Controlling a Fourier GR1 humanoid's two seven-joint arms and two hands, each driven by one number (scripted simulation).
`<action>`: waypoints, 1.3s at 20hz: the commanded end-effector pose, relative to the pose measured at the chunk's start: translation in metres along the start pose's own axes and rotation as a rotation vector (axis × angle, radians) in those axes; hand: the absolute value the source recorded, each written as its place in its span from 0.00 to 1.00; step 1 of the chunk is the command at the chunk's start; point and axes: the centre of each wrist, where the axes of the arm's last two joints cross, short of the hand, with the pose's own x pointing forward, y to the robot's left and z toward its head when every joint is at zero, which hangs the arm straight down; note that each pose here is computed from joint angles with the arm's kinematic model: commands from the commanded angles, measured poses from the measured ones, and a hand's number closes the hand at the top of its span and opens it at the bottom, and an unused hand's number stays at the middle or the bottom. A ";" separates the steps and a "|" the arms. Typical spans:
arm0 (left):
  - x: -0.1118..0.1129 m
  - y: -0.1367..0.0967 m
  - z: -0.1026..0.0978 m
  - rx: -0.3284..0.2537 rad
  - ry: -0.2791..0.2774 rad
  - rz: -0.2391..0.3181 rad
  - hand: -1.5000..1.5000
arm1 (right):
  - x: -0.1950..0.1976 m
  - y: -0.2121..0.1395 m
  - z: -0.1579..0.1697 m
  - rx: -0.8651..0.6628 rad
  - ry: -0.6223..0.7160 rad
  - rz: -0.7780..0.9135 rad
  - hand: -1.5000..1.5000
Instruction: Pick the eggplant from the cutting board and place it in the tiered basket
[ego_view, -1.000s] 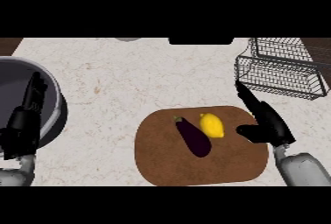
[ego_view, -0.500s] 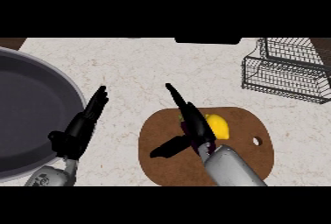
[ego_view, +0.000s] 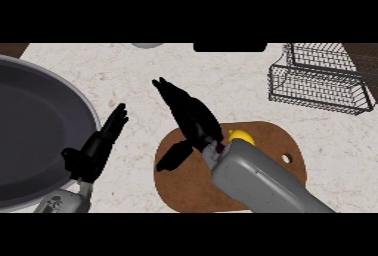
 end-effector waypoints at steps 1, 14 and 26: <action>-0.008 0.006 0.005 0.013 0.022 0.010 0.50 | 0.020 -0.018 -0.006 0.064 0.116 0.372 0.00; -0.015 -0.008 0.004 0.011 0.016 0.012 0.50 | 0.114 -0.005 0.009 0.457 0.362 0.836 0.00; -0.010 -0.010 -0.007 -0.003 0.017 0.012 0.50 | 0.081 -0.008 0.002 0.331 0.504 0.956 0.00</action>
